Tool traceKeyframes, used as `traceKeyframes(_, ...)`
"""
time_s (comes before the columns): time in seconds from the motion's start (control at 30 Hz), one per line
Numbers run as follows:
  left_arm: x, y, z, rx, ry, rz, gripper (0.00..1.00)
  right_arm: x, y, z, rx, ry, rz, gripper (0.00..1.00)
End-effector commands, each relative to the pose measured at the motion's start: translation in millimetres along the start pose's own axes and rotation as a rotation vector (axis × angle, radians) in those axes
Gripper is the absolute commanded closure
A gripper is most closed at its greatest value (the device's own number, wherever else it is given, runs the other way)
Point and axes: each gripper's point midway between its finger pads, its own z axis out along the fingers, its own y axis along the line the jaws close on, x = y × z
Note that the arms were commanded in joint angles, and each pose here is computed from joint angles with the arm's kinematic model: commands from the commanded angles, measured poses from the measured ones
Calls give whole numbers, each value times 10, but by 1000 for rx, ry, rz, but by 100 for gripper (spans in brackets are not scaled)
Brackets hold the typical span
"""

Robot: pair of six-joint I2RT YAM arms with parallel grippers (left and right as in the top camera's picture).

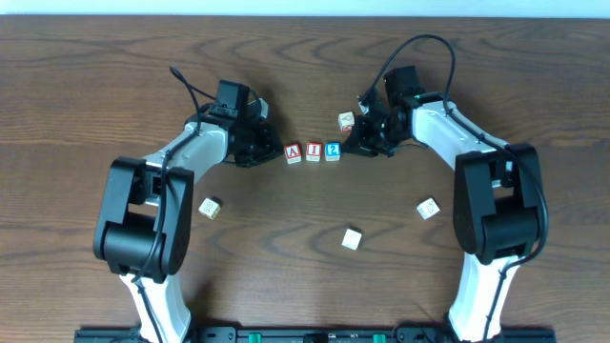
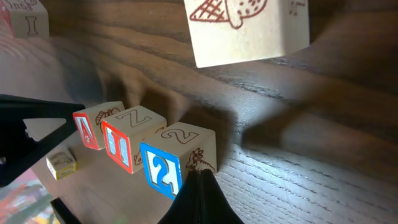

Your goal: Spell out Ai2

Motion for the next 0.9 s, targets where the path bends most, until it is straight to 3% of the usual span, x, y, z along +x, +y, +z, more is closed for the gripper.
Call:
traceKeyframes(0.0,63,4,72,-1,18,-1,94,68,4,94,4,25,15,99)
traceKeyframes(0.87,-10,-19,150,23,-5,5,94,60,53,114,-8,21,-1,99)
